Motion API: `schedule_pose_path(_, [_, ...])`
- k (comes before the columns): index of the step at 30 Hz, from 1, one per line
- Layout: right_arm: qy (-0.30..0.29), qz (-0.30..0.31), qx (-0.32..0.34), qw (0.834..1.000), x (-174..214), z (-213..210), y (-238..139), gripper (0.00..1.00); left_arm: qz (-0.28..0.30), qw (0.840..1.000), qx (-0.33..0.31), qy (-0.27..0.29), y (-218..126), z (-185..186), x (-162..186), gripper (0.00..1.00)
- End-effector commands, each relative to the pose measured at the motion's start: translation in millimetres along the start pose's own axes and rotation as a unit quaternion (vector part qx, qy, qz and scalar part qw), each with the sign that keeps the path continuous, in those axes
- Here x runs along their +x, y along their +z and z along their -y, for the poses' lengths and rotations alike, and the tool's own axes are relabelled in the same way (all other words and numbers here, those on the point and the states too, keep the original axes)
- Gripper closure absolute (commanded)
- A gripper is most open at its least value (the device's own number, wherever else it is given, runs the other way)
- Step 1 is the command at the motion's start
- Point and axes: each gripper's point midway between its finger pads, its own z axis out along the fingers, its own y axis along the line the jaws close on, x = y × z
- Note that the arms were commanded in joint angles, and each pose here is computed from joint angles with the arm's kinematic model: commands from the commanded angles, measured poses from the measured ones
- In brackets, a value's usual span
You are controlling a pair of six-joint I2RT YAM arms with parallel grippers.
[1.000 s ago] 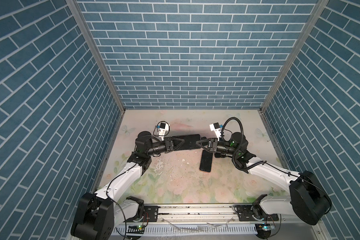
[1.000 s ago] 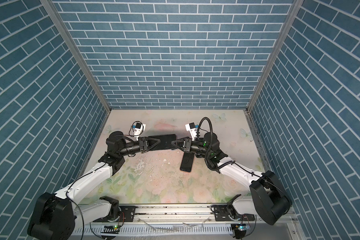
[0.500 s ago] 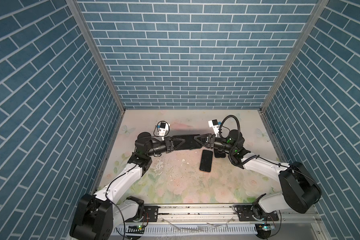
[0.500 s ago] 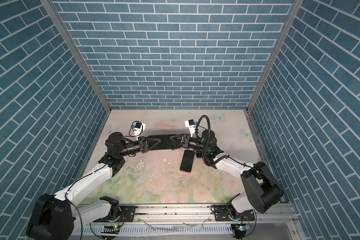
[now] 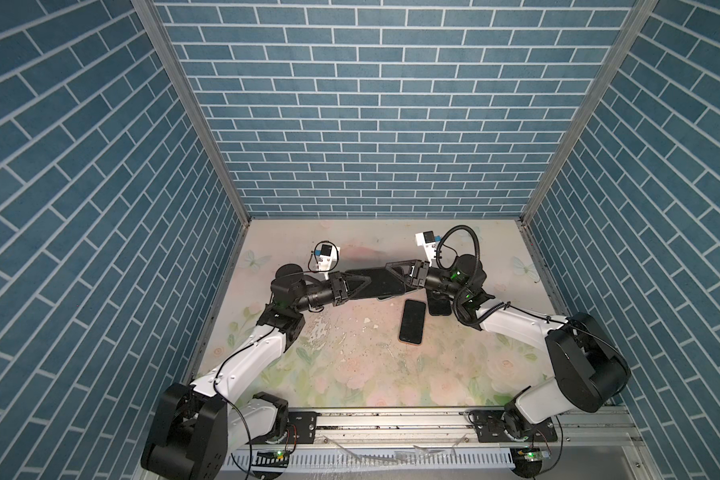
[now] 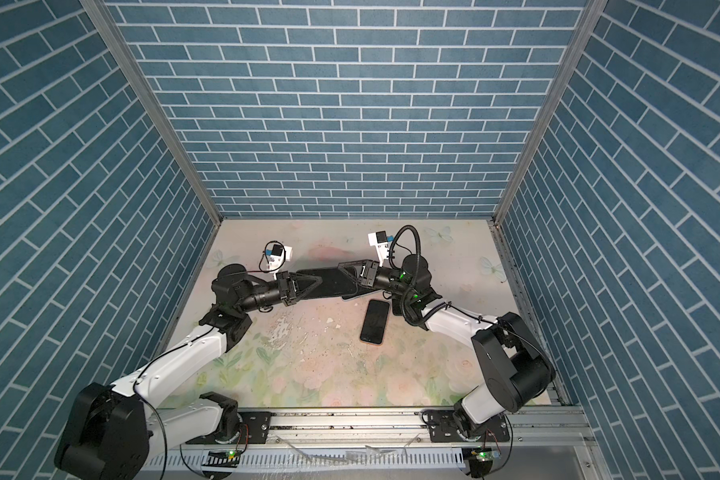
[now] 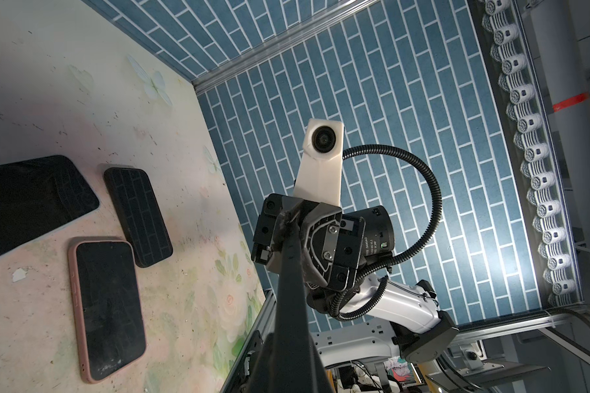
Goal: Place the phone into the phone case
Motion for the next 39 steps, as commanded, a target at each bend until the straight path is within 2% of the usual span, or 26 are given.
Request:
schedule_pose_path(1, [-0.043, 0.037, -0.003, 0.998, -15.1, -6.3, -2.0, 0.96, -0.014, 1.000, 0.002, 0.012, 1.5, -2.8, 6.7, 1.00])
schedule_pose_path(3, [-0.050, 0.039, 0.002, 0.998, -16.1, -3.7, -2.8, 0.94, -0.013, 1.000, 0.002, 0.012, 1.3, -2.8, 6.8, 1.00])
schedule_pose_path(6, [-0.059, 0.050, 0.007, 0.997, -20.6, -3.7, -8.3, 0.72, -0.006, 1.000, -0.001, 0.012, 0.2, -2.9, 5.6, 1.00])
schedule_pose_path(9, [-0.072, 0.081, 0.028, 0.994, -30.9, -4.0, -23.9, 0.58, 0.008, 1.000, -0.013, 0.006, -2.1, -6.3, 3.3, 1.00])
schedule_pose_path(12, [-0.092, 0.093, 0.104, 0.986, -34.8, 3.4, -44.1, 0.55, 0.023, 0.999, -0.034, 0.003, -5.9, -11.2, 2.2, 1.00])
schedule_pose_path(16, [-0.132, 0.086, 0.209, 0.965, -30.6, 7.6, -71.9, 0.55, 0.030, 0.997, -0.061, 0.021, -11.2, -19.4, 4.9, 1.00])
schedule_pose_path(19, [-0.149, 0.070, 0.249, 0.954, -23.0, 6.2, -87.0, 0.56, 0.035, 0.996, -0.075, 0.016, -13.3, -27.9, 7.1, 1.00])
schedule_pose_path(21, [-0.145, 0.060, 0.259, 0.953, -16.5, 7.9, -91.4, 0.57, 0.033, 0.997, -0.068, 0.014, -12.6, -27.1, 8.3, 1.00])
schedule_pose_path(24, [-0.122, 0.025, 0.228, 0.966, -3.1, 11.9, -80.5, 0.50, 0.022, 0.999, -0.038, 0.026, -10.4, -15.2, 10.3, 1.00])
schedule_pose_path(28, [-0.095, -0.027, 0.137, 0.986, 13.7, 4.4, -57.0, 0.44, -0.033, 0.996, 0.023, 0.078, -7.8, 18.6, 20.4, 1.00])
schedule_pose_path(32, [-0.103, -0.058, 0.083, 0.989, 24.7, -9.7, -51.4, 0.39, -0.083, 0.988, 0.045, 0.118, -9.7, 36.1, 32.1, 1.00])
schedule_pose_path(39, [-0.101, -0.079, 0.008, 0.992, 31.6, -38.4, -49.4, 0.42, -0.105, 0.984, 0.028, 0.144, -12.1, 29.0, 40.6, 1.00])
